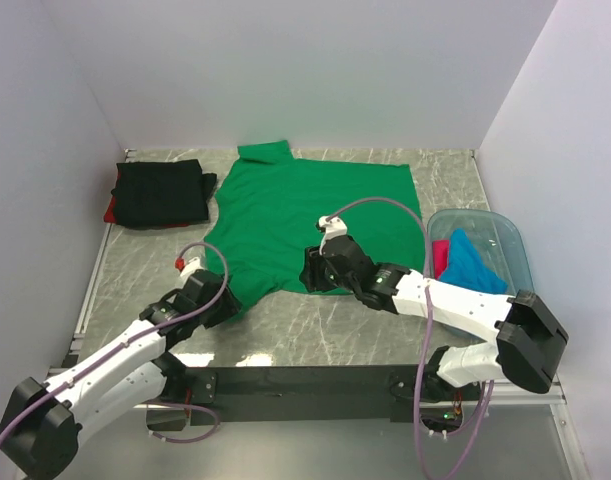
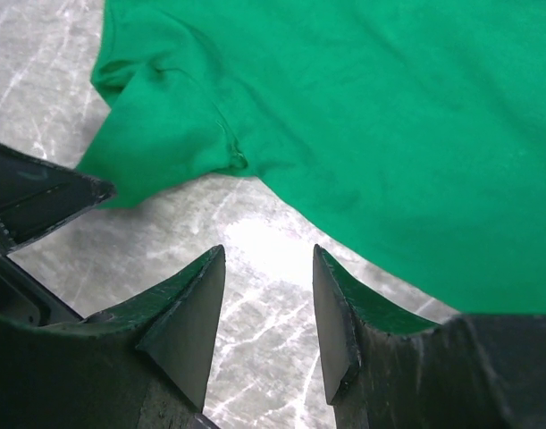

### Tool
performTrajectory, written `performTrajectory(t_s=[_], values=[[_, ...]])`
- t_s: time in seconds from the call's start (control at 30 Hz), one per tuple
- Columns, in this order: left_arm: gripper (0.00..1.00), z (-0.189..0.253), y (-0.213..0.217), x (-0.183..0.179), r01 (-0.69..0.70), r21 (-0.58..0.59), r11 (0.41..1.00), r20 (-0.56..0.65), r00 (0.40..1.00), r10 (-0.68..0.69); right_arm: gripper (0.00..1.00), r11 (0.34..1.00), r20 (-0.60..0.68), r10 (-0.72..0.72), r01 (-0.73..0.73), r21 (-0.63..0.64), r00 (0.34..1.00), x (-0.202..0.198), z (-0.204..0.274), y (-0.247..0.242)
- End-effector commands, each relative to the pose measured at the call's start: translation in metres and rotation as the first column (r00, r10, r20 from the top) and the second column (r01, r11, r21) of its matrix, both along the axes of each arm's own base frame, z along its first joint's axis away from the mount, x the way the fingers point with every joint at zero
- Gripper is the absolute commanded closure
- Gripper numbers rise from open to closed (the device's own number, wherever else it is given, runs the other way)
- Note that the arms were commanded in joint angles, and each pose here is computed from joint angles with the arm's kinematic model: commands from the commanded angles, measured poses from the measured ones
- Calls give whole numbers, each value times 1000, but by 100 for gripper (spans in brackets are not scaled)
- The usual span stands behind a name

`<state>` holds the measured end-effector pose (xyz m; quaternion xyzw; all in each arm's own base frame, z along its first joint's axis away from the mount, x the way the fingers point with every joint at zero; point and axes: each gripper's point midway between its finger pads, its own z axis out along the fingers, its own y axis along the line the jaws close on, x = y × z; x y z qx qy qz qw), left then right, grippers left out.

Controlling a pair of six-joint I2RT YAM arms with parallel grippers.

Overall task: Fold and stack the t-shirts
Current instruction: Flatten the tshirt out

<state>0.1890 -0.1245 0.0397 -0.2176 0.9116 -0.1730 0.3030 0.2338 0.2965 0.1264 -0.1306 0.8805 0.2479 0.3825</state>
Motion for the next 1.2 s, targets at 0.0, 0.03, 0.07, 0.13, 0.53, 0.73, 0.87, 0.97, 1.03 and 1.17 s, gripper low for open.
performTrajectory(t_s=[0.0,0.03,0.07,0.13,0.53,0.73,0.87,0.97,1.03,1.17], values=[[46,11,-15,1,49,-66,997,33,998,-47,49,999,36,-42,40,37,999,6,15,-6],[58,14,-17,0,56,-78,995,40,998,-53,49,999,37,-44,43,32,998,6,14,-8],[64,21,-22,-1,78,-109,991,55,996,-72,49,999,38,-46,45,31,998,6,15,-9],[92,34,-32,-1,121,-153,981,86,990,-109,49,998,42,-53,52,32,998,7,16,-11],[99,95,-65,-5,226,-405,886,235,962,-138,49,999,37,-18,17,29,999,3,14,-10],[99,95,-38,6,94,-355,930,239,971,-7,49,995,-5,96,-96,8,995,-17,-3,24],[99,73,-20,16,-12,-282,959,206,976,73,49,987,-4,162,-162,-2,987,-33,-8,49],[99,65,-11,20,-59,-237,970,190,976,106,48,983,4,185,-185,-7,983,-37,-11,65],[99,66,-1,26,-100,-198,975,213,967,143,48,980,1,199,-199,-9,980,-39,-17,76],[99,63,13,33,-147,-134,980,222,959,175,49,972,-7,234,-234,-24,972,-40,-26,96]])
